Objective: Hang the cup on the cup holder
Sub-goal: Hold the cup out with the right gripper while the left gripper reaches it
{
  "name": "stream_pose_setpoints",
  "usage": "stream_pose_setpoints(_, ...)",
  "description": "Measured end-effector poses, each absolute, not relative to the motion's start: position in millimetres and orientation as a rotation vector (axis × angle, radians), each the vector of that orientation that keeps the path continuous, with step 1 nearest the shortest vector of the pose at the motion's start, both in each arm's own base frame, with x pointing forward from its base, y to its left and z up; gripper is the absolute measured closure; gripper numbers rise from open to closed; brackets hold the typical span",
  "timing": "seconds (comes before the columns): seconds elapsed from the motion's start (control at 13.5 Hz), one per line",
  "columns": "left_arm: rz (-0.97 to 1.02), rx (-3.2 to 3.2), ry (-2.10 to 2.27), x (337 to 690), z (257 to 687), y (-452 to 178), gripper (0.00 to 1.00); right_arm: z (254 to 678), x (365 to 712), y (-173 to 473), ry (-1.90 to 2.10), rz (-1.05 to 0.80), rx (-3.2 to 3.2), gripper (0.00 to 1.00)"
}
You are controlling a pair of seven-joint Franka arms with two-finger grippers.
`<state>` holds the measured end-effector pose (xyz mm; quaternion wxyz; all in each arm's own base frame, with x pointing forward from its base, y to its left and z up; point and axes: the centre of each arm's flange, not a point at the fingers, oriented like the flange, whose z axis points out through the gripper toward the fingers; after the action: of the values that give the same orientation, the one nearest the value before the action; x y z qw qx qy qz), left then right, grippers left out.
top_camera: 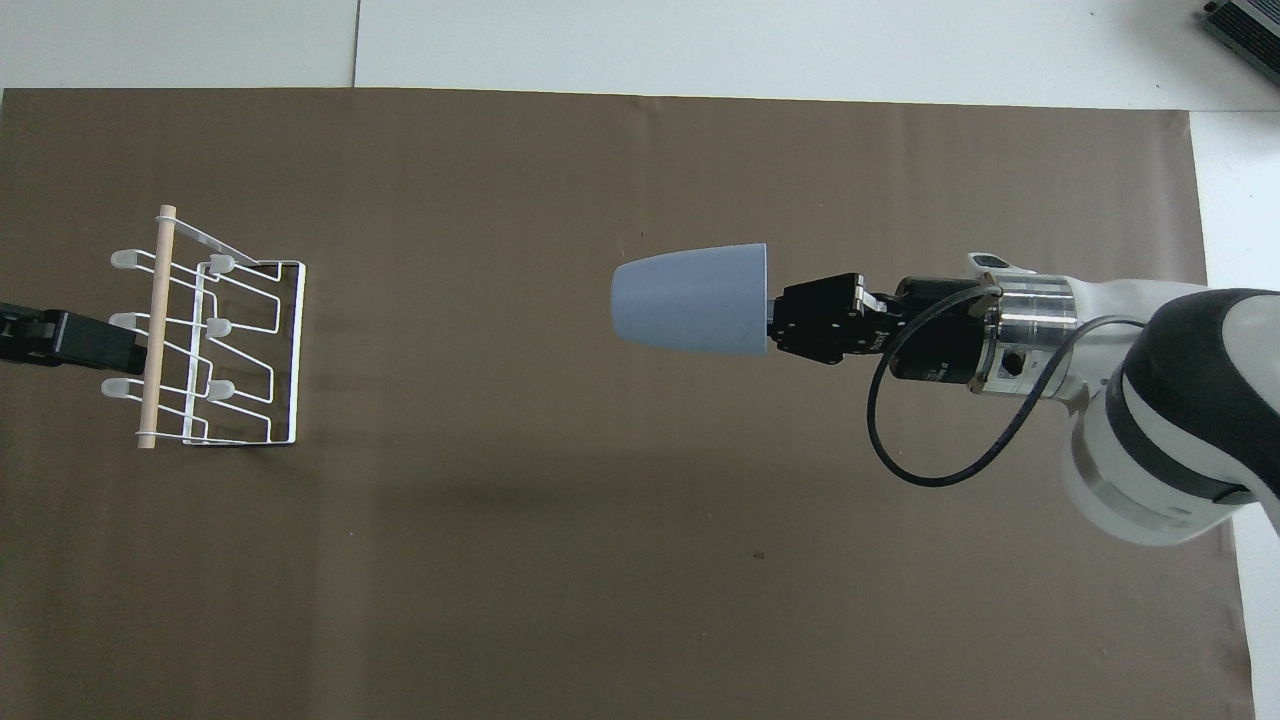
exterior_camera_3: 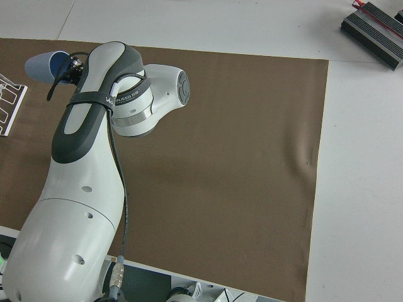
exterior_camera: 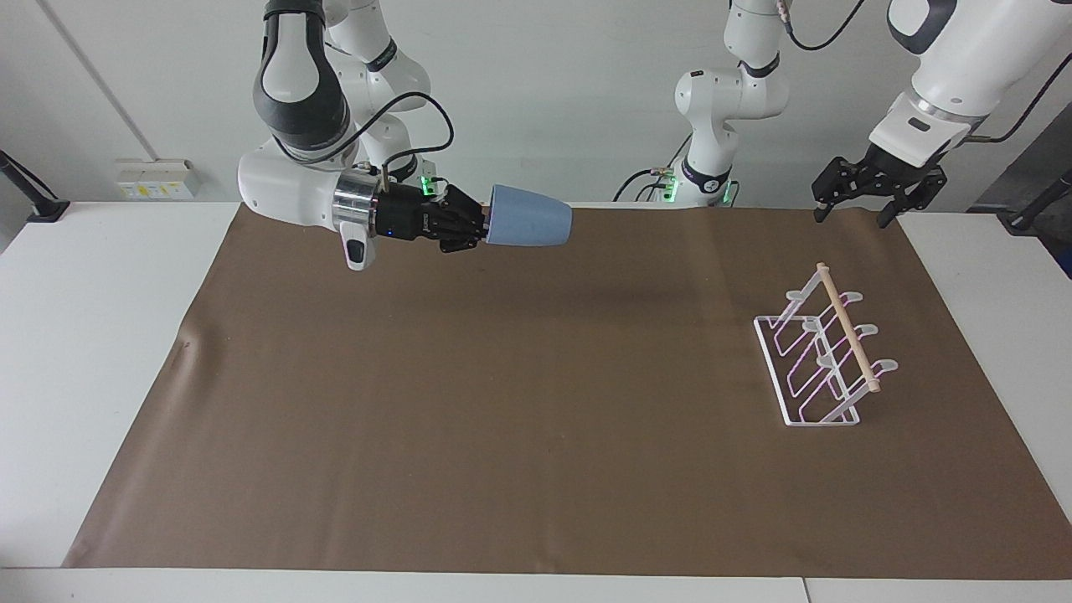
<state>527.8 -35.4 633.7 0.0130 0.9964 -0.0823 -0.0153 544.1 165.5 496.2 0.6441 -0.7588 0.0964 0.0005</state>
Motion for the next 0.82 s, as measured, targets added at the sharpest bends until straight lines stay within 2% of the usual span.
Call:
stream_pose_setpoints(0.37,-0.045,2.978,-0.033,525.1,639.7,-77.4,0.0,497.4,537.0,211.8,0.3,-0.026,-1.655,0.95)
stream_pose_setpoints(0.82,-0.13,2.695,0.623,529.3,661.0,-147.5,0.0,499.3,536.3,213.1,0.298,-0.036,-1.646,0.95)
